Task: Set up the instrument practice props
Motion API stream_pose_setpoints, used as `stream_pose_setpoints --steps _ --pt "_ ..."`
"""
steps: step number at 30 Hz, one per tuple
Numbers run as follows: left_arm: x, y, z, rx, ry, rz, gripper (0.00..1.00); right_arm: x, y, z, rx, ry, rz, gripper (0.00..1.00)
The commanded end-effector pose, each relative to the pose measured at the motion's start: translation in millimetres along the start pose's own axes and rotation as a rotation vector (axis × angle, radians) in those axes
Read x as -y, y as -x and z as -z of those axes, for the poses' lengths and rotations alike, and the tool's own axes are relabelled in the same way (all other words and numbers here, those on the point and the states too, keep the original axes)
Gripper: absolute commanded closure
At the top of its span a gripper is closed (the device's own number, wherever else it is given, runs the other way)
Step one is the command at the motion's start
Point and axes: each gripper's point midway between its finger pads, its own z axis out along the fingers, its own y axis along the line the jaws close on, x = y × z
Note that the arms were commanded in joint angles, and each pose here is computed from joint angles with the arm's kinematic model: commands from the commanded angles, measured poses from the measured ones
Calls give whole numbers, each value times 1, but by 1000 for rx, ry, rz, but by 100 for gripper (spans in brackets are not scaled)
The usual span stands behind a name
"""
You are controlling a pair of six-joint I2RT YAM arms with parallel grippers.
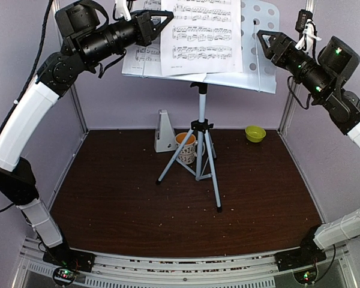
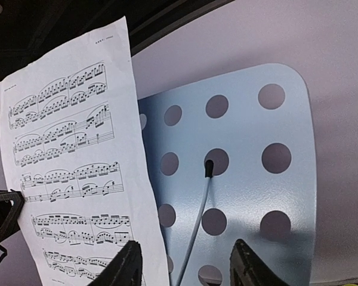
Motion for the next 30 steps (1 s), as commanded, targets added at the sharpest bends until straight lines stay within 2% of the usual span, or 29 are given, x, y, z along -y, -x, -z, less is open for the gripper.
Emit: stream_pose_setpoints --steps 1,6,13,16,22,30 --pt "8 15 1 61 -46 -21 100 6 -18 -4 -52 -23 -75 51" --pt "10 13 -1 61 -49 -20 100 1 -25 -11 -56 7 -135 57" --pt "10 13 1 62 -44 -20 100 0 -26 -16 -45 10 -151 75" --pt "8 15 2 64 -31 -19 100 2 -24 -16 -35 2 -151 86" --pt "-13 14 5 62 90 -7 100 2 -21 -13 -1 14 -152 100" --pt "-37 15 11 74 234 19 100 -1 -19 -9 69 55 -165 100"
